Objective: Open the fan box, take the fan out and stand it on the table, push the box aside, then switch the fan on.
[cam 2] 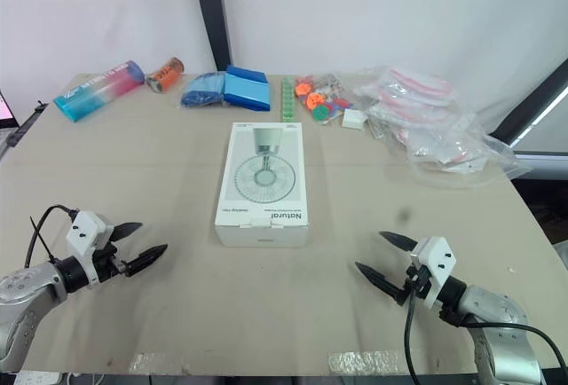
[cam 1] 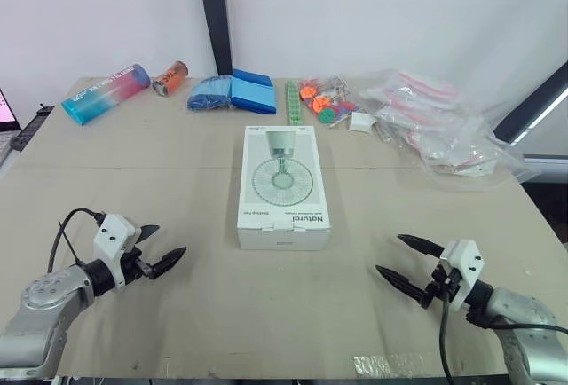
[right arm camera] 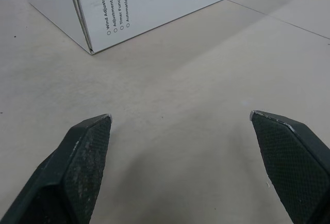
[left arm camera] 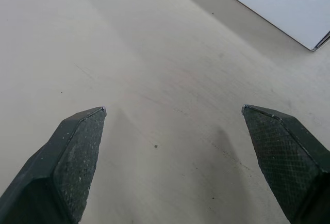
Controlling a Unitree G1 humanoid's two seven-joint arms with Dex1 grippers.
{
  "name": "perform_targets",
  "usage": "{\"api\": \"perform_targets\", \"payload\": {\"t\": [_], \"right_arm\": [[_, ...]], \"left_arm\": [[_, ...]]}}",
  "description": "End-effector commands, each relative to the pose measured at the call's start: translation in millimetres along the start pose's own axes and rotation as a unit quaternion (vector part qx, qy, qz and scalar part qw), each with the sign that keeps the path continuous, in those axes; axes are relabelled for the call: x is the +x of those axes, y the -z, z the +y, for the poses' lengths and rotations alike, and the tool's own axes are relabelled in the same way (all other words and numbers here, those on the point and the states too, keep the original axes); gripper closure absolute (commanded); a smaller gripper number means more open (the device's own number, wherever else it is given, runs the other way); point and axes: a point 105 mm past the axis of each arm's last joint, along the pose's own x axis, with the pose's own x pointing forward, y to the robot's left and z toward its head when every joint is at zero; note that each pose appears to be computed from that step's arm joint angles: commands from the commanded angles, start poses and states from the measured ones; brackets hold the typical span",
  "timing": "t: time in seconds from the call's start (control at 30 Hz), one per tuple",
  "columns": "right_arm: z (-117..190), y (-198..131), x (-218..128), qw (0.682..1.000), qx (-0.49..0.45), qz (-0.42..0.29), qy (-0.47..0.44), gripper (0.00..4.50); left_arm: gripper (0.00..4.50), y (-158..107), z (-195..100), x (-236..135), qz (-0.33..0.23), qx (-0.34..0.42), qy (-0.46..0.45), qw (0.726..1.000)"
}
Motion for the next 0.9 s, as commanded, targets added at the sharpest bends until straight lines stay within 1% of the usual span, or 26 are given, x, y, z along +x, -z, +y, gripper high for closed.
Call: {"api": "perform_targets", "payload": {"t": [0.03,0.13,0.23,0.47,0.6,0.67,0.7,0.83,0.87,0.9], "right_arm": [[-2.6,-7.3,-1.0,1.000,-0.014,-0.014,0.011,0.10],[-1.5,-8.4,0.8,1.000,-0.016,-0.016,0.016,0.10],[-1.8,-9.4,2.1,1.000,-0.016,-0.017,0.016,0.10],[-2.2,-11.9,3.7,0.999,-0.020,-0.019,0.018,0.10],[-3.0,-12.1,3.3,0.999,-0.022,-0.018,0.020,0.10],[-4.4,-13.5,4.2,0.999,-0.025,-0.018,0.020,0.10],[-4.9,-14.4,4.7,0.999,-0.027,-0.019,0.020,0.10],[-6.1,-26.5,9.9,0.998,-0.042,-0.034,0.011,0.10],[-6.7,-30.7,11.5,0.998,-0.044,-0.039,0.010,0.01],[-7.3,-37.6,14.5,0.998,-0.051,-0.047,0.005,0.00]], "left_arm": [[0.00,-12.0,-2.4,1.8,-0.018,0.031,0.008,0.999],[0.00,-17.5,-3.8,5.9,-0.033,0.032,0.015,0.999],[0.00,-19.3,-4.3,7.7,-0.037,0.036,0.016,0.999],[0.00,-19.0,-5.1,7.7,-0.040,0.034,0.012,0.999],[0.00,-14.7,-1.4,9.3,-0.028,0.043,-0.005,0.999],[0.00,-17.1,0.1,9.8,-0.035,0.047,-0.010,0.998],[0.00,-19.3,0.8,10.0,-0.040,0.049,-0.011,0.998],[0.00,-43.6,5.3,11.1,-0.082,0.045,-0.007,0.996],[0.25,-50.6,5.7,12.1,-0.093,0.043,-0.003,0.995],[0.41,-66.6,3.4,15.4,-0.113,0.039,0.010,0.993]]}}
